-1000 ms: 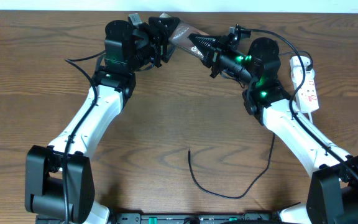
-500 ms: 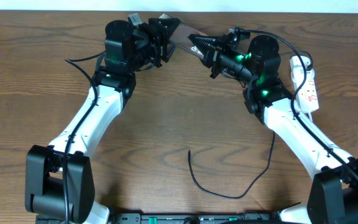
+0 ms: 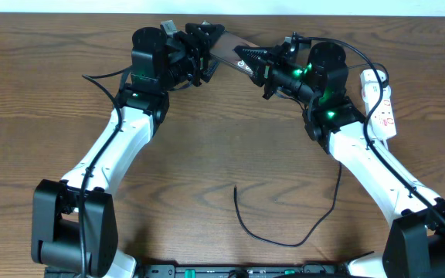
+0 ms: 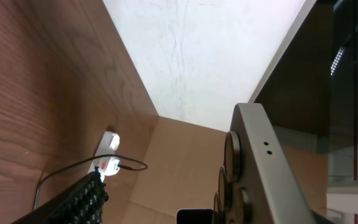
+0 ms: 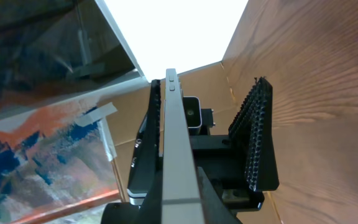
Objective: Plug charger to phone and switch on socket
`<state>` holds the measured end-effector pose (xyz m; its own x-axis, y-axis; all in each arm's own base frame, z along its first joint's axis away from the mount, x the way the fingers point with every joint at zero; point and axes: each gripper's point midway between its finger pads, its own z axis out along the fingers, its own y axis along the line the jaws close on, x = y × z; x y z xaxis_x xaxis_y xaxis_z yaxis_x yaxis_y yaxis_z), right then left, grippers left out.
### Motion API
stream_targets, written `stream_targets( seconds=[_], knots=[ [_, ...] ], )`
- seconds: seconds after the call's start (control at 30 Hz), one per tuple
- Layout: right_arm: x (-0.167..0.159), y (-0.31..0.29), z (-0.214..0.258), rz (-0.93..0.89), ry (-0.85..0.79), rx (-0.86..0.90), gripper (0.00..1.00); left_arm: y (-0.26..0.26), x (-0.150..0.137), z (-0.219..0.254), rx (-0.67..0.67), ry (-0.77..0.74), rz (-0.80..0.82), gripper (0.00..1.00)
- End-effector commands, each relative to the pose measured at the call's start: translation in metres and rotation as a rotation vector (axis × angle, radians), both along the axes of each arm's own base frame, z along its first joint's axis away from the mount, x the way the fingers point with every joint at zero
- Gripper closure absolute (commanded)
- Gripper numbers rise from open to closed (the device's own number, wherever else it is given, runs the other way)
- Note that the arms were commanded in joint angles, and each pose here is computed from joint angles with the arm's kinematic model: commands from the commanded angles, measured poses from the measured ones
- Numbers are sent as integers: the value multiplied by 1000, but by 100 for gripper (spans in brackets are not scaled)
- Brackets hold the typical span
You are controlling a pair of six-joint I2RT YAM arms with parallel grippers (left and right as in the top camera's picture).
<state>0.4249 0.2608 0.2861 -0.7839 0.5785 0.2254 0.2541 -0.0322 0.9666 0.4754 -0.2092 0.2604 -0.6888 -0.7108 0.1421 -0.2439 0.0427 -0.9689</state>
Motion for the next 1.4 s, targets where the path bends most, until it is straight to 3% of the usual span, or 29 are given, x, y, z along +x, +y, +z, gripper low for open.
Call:
stream_targets(
  seconds=[0.0,0.3,0.9,1.17,1.37],
  knots=[
    [-25,23,-20,141,-9,-54,99,1,3,29,-7,-93,5,24],
    [-25,23,-21,144,-16,-60,99,5,6,39,-17,-138,13,28],
    [-23,22,-22,132,-26,-73,99,4,4,49,-44,-166,-6,27],
    [-16,17,-23,89,-34,-86,99,2,2,52,-49,-179,-23,22],
    [-10,11,-22,56,-38,-89,99,3,3,50,-47,-173,-21,9]
  ],
)
